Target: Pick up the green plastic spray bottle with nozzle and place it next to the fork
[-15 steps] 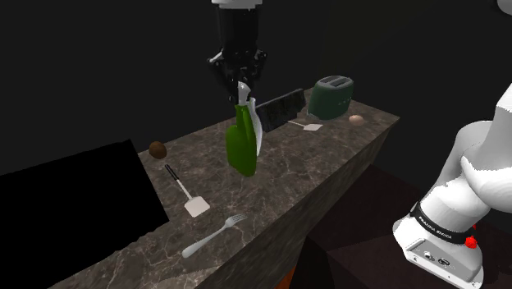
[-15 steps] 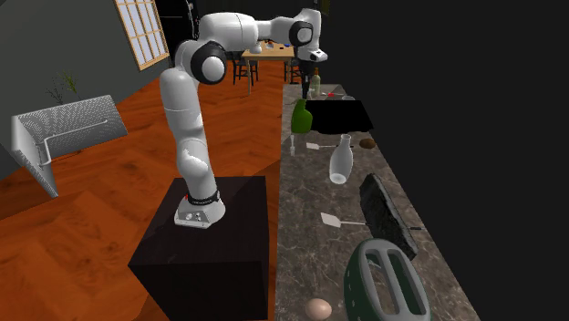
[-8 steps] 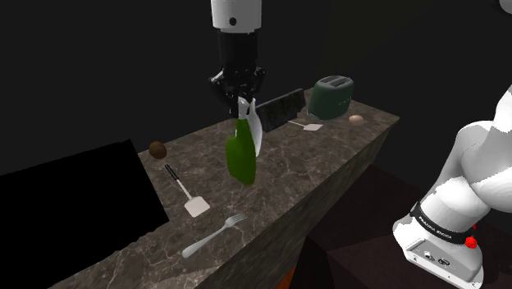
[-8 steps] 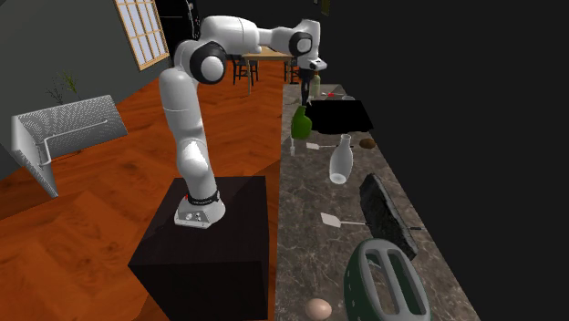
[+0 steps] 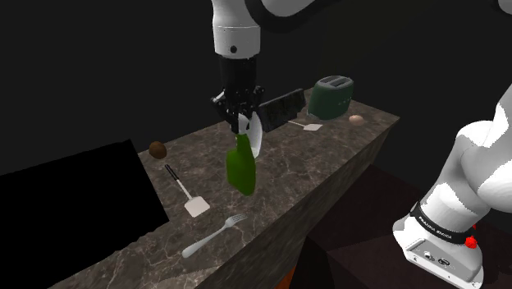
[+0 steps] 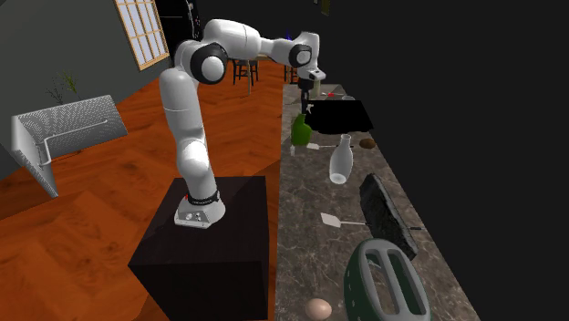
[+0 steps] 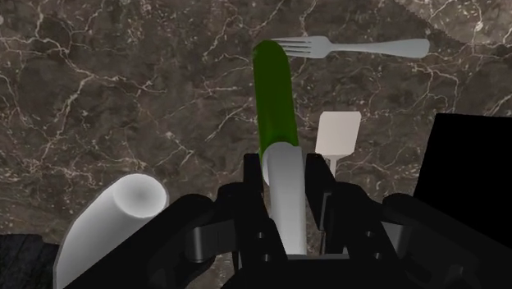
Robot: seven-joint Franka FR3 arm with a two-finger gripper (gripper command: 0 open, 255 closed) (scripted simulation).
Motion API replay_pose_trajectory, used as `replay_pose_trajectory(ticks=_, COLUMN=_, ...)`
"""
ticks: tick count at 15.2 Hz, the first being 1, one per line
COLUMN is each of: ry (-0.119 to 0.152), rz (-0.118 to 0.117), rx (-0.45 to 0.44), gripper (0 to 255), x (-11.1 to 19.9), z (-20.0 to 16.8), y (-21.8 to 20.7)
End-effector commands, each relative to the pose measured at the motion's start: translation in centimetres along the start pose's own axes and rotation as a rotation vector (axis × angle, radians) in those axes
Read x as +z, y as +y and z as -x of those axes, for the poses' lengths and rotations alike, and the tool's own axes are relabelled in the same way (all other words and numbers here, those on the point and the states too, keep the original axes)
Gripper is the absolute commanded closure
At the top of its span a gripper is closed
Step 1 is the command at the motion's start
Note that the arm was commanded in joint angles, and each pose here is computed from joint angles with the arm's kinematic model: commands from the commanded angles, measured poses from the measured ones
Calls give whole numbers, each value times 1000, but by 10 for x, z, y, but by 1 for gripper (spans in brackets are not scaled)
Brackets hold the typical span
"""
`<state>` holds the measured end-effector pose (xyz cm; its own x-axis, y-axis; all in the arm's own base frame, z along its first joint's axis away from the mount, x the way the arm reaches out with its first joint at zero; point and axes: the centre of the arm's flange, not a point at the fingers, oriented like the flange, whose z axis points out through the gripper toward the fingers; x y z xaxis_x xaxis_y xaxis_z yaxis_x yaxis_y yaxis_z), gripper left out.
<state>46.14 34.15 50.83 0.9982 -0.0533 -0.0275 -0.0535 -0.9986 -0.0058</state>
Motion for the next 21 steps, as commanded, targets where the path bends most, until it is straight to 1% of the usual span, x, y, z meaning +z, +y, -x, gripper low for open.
replay_pose_trajectory(ticks=1, ry=1, rz=0, rx=0, gripper=255, x=11, z=0, y=1)
replay_pose_trajectory(ticks=13, ry=1, rz=0, rx=0, gripper=255, x=73, z=-2, y=1)
replay_pose_trajectory(ticks=21, ry=1, rz=0, rx=0, gripper=255, x=73, z=-2, y=1)
